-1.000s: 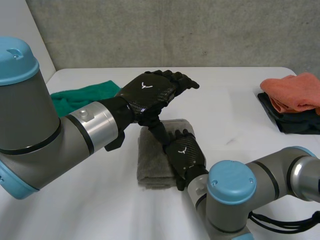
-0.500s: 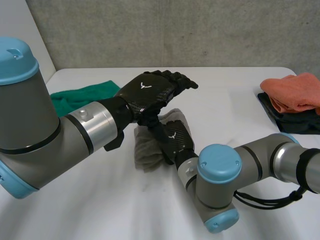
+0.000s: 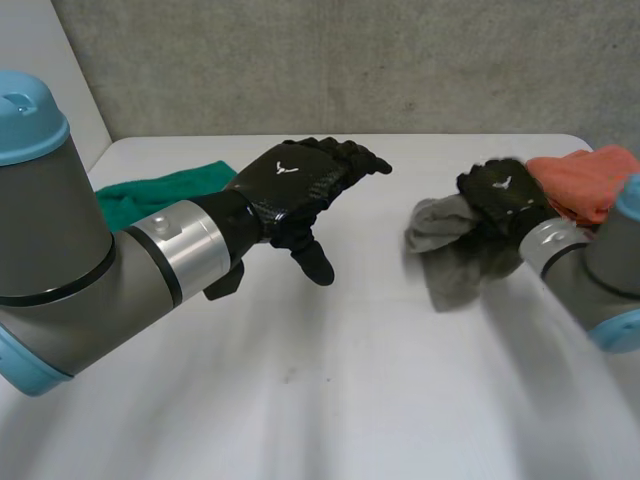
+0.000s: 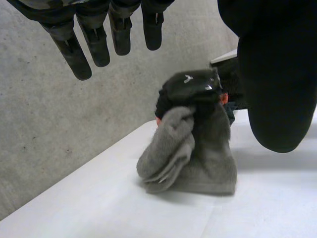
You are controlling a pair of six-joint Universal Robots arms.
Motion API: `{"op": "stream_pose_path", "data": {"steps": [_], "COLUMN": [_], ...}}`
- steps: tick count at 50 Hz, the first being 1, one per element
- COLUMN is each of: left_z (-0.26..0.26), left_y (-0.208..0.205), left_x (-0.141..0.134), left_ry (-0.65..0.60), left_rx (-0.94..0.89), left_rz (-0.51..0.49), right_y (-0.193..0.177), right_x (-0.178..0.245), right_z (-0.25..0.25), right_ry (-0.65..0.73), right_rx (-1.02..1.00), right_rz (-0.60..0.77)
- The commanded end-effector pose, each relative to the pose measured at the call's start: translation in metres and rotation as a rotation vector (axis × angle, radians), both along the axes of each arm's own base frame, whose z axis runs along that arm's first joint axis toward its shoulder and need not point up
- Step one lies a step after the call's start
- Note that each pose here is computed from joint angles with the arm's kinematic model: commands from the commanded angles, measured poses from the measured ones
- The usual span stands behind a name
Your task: Fold the laundry.
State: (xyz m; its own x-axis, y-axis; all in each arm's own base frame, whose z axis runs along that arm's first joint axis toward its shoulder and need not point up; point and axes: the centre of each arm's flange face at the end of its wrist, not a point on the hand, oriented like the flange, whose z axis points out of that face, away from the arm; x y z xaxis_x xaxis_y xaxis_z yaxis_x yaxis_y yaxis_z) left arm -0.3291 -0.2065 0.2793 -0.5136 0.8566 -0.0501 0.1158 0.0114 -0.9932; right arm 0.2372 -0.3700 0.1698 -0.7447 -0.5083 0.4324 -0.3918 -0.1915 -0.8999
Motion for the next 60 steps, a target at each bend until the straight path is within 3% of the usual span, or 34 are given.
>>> {"op": "stream_pose_path", "data": {"steps": [1,6,11,20,27,37,54,60], "left_z": [0.002,0.003,0.002,0.000,-0.002,-0.003,-0.005,-0.006], "left_y": [0.001,0.001,0.002,0.002,0.001,0.002,0.002,0.002], "left_x": [0.000,0.000,0.000,0.001,0.001,0.000,0.001,0.001], "left_ry": [0.004,0.006,0.003,0.000,-0.001,-0.003,-0.008,-0.008], "left_rx": [-0.004,-0.007,-0.003,0.003,0.005,0.008,0.013,0.016], "left_rz": [-0.002,0.000,0.000,0.001,0.001,-0.002,-0.001,0.000], "right_y": [-0.052,-0.083,-0.114,-0.148,-0.162,-0.154,-0.131,-0.131], "right_x": [-0.015,-0.032,-0.079,-0.137,-0.169,-0.162,-0.069,-0.064], "right_z": [0.050,0.098,0.139,0.122,0.062,0.072,0.146,0.151], "right_ry": [-0.069,-0.211,-0.317,-0.307,-0.292,-0.291,-0.357,-0.382], "right_rx": [-0.198,-0.357,-0.514,-0.516,-0.396,-0.401,-0.553,-0.561], "right_rz": [0.045,0.028,-0.051,-0.161,-0.235,-0.221,-0.054,-0.079]}}
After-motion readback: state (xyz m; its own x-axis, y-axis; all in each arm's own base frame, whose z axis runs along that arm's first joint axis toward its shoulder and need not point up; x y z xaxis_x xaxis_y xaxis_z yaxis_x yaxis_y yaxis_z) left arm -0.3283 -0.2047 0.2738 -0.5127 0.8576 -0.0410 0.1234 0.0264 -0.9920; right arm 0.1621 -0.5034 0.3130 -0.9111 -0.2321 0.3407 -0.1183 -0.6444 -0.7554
